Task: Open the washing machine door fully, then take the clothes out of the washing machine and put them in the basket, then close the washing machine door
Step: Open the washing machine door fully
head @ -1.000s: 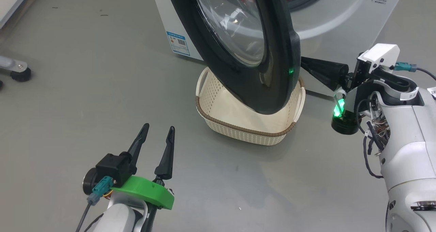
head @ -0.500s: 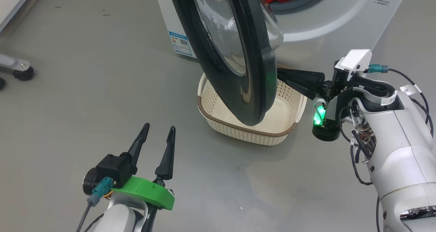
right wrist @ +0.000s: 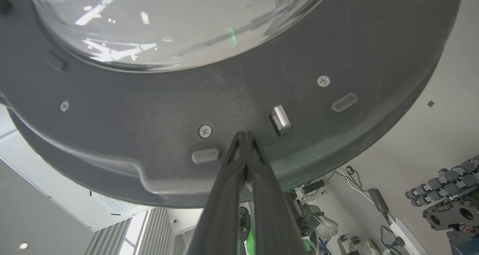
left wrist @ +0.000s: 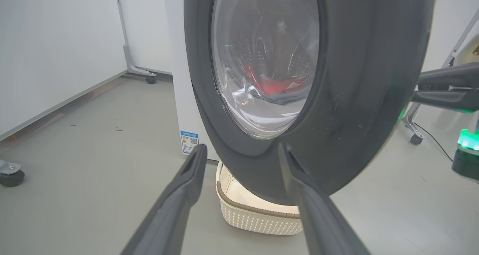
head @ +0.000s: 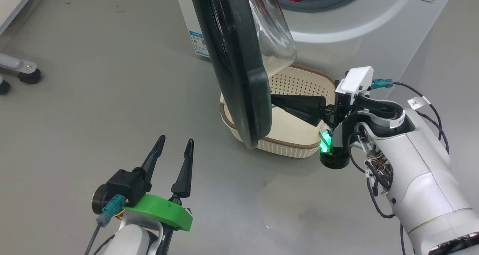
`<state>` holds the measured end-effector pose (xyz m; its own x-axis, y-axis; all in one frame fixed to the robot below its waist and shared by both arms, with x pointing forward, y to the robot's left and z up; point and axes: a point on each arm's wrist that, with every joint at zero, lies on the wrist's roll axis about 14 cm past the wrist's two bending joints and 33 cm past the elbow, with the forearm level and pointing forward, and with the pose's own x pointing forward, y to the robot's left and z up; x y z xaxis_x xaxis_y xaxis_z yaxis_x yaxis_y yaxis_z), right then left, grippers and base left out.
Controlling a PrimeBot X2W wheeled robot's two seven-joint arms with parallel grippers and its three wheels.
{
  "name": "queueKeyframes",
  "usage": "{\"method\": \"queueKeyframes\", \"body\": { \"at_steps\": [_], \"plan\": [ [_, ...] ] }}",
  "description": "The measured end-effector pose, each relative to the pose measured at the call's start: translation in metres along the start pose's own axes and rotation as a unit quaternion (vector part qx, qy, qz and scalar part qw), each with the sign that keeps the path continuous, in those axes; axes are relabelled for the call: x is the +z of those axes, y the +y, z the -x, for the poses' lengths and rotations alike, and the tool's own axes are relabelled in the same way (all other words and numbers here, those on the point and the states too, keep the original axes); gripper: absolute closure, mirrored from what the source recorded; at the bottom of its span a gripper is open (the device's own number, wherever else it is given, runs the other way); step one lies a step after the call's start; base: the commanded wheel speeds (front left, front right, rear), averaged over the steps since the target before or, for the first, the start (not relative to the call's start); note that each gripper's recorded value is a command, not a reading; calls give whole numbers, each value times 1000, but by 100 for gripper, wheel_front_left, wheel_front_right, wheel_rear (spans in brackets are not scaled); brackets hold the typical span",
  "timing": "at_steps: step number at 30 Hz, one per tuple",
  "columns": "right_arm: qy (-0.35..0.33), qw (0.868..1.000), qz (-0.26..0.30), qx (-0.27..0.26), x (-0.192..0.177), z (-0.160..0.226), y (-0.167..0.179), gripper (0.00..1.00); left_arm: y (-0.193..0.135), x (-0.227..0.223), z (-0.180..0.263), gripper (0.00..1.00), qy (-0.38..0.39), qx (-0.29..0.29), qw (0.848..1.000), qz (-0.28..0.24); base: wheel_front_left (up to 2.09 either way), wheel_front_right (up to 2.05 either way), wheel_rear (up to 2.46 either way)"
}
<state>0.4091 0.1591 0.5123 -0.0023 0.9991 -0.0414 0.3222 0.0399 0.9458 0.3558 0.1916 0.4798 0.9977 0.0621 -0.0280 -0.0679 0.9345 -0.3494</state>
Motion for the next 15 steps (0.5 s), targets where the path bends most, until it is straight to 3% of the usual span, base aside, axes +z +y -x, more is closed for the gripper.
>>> {"method": "queueKeyframes", "body": {
  "at_steps": [15],
  "plan": [
    [29, 999, -20, 8, -28, -25, -6, 100, 3, -1, 2, 0, 2, 6, 1000, 1, 0, 0, 0]
  ]
}}
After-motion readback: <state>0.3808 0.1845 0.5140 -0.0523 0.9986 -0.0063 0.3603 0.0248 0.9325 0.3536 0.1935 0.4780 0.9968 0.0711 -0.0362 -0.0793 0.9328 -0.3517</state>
